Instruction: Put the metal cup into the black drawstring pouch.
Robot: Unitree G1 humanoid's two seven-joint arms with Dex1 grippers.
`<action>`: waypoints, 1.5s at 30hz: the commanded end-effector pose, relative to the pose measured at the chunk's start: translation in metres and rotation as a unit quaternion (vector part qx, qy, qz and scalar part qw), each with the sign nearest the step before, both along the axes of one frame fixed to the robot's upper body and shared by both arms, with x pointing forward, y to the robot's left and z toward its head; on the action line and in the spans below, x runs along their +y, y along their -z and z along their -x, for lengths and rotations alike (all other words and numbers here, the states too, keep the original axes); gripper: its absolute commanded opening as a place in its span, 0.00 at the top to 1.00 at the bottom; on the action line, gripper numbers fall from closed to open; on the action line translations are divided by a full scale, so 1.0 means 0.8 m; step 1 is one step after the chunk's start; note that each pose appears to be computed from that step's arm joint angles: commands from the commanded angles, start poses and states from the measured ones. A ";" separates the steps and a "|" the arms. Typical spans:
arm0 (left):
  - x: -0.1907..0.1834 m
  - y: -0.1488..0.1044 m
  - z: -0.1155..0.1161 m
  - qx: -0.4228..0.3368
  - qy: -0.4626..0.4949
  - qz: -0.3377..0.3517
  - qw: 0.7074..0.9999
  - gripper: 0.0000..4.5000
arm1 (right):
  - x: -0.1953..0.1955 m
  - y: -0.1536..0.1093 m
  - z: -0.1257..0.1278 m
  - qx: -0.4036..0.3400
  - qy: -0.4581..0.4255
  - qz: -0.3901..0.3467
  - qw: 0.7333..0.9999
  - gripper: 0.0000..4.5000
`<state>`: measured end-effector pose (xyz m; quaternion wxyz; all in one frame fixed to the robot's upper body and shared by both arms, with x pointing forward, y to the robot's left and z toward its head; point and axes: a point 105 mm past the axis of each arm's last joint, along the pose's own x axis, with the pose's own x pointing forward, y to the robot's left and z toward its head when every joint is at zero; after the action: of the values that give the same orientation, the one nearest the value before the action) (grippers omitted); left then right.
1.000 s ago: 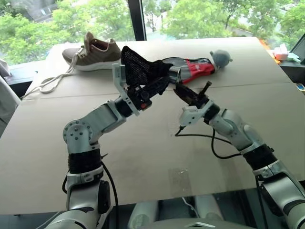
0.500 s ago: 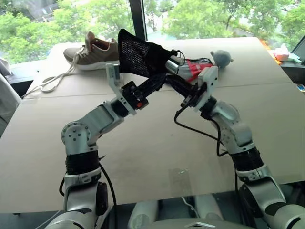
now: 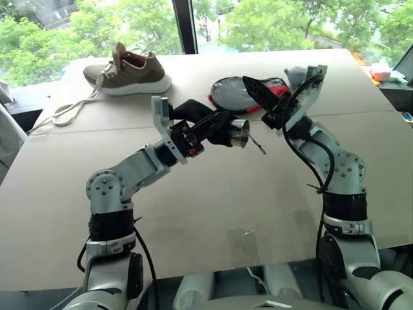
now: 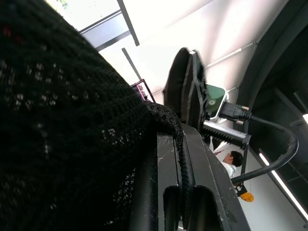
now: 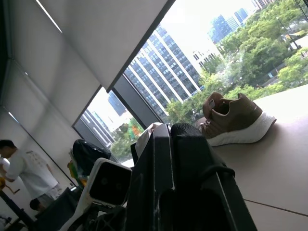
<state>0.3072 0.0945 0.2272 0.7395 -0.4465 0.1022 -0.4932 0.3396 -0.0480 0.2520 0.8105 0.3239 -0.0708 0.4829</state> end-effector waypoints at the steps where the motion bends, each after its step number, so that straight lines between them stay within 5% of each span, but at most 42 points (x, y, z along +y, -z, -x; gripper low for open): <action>1: 0.003 -0.009 0.001 -0.013 0.002 0.012 1.000 1.00 | -0.007 -0.015 0.012 -0.061 0.020 0.017 0.998 0.98; 5: 0.004 -0.003 -0.003 -0.003 -0.007 0.012 1.000 1.00 | -0.028 -0.011 0.019 -0.121 0.067 0.097 0.986 0.98; 8: 0.004 -0.001 -0.005 0.001 -0.011 0.011 1.000 1.00 | -0.038 0.005 0.033 -0.160 0.066 0.178 0.969 0.81; 11: 0.003 -0.001 -0.005 0.002 -0.010 0.013 1.000 1.00 | -0.047 0.020 0.042 -0.164 0.064 0.221 0.959 0.49; 18: -0.003 0.000 -0.006 0.008 -0.004 0.017 1.000 1.00 | -0.022 0.070 0.074 -0.157 -0.018 0.304 0.939 0.49; 33: -0.008 -0.005 -0.004 0.007 0.000 0.021 1.000 1.00 | 0.010 0.075 0.062 -0.165 -0.022 0.311 0.936 0.49; 36: -0.007 -0.005 -0.004 0.007 -0.002 0.022 1.000 1.00 | 0.013 0.073 0.063 -0.172 -0.022 0.309 0.935 0.67; 38: -0.008 -0.004 -0.003 0.009 -0.002 0.023 1.000 1.00 | 0.014 0.073 0.062 -0.174 -0.020 0.309 0.935 0.88; 42: -0.011 -0.002 -0.001 0.010 0.004 0.022 1.000 1.00 | 0.014 0.068 0.059 -0.196 -0.003 0.318 0.928 0.95; 45: -0.014 -0.002 0.002 0.010 0.013 0.021 1.000 1.00 | 0.019 0.074 0.049 -0.305 0.043 0.412 0.858 0.95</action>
<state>0.3140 0.0891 0.2176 0.7347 -0.4719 0.1171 -0.4730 0.3016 -0.0377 0.1817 0.8431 -0.1322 -0.0659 0.5171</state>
